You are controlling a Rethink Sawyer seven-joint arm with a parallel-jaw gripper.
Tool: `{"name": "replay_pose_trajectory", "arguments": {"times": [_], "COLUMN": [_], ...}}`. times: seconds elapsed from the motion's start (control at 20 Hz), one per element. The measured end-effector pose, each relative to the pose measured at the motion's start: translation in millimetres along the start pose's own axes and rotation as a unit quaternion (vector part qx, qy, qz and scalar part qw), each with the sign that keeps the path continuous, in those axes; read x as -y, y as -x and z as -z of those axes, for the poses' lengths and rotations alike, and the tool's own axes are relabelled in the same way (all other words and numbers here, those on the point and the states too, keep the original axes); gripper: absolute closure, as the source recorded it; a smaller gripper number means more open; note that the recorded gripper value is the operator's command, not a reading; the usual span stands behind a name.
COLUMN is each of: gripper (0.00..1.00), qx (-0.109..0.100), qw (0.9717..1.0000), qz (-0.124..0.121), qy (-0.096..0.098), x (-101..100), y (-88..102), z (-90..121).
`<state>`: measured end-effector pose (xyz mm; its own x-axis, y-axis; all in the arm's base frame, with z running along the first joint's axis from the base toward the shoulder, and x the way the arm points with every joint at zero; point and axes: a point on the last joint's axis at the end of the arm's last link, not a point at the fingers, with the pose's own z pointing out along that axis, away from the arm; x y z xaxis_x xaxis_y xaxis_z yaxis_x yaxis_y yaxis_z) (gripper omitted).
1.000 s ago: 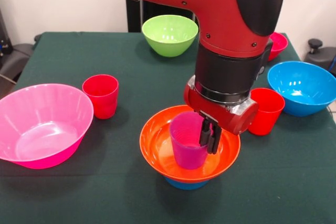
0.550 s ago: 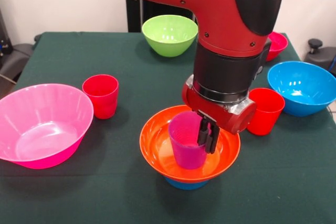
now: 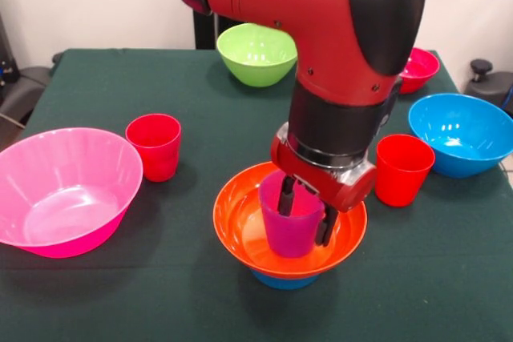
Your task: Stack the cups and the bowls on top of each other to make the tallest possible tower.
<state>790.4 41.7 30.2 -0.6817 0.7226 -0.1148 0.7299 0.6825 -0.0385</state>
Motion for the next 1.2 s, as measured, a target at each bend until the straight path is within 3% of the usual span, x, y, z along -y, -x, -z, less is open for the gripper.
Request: {"name": "replay_pose_trajectory", "arguments": {"times": [0.15, 0.4, 0.95, 1.2], "gripper": [0.0, 0.0, 0.0, 0.0], "qx": [-0.006, -0.008, -0.013, -0.017], "qw": [0.9999, 0.9999, 0.9998, 0.9997], "qz": [0.001, 0.002, -0.002, -0.011], "qy": [-0.008, -0.01, -0.015, -0.017], "x": [4.2, 5.6, 11.6, 21.4], "y": [-5.3, -7.2, -9.7, -9.8], "z": [-14.0, -18.5, -17.8, -5.4]}}
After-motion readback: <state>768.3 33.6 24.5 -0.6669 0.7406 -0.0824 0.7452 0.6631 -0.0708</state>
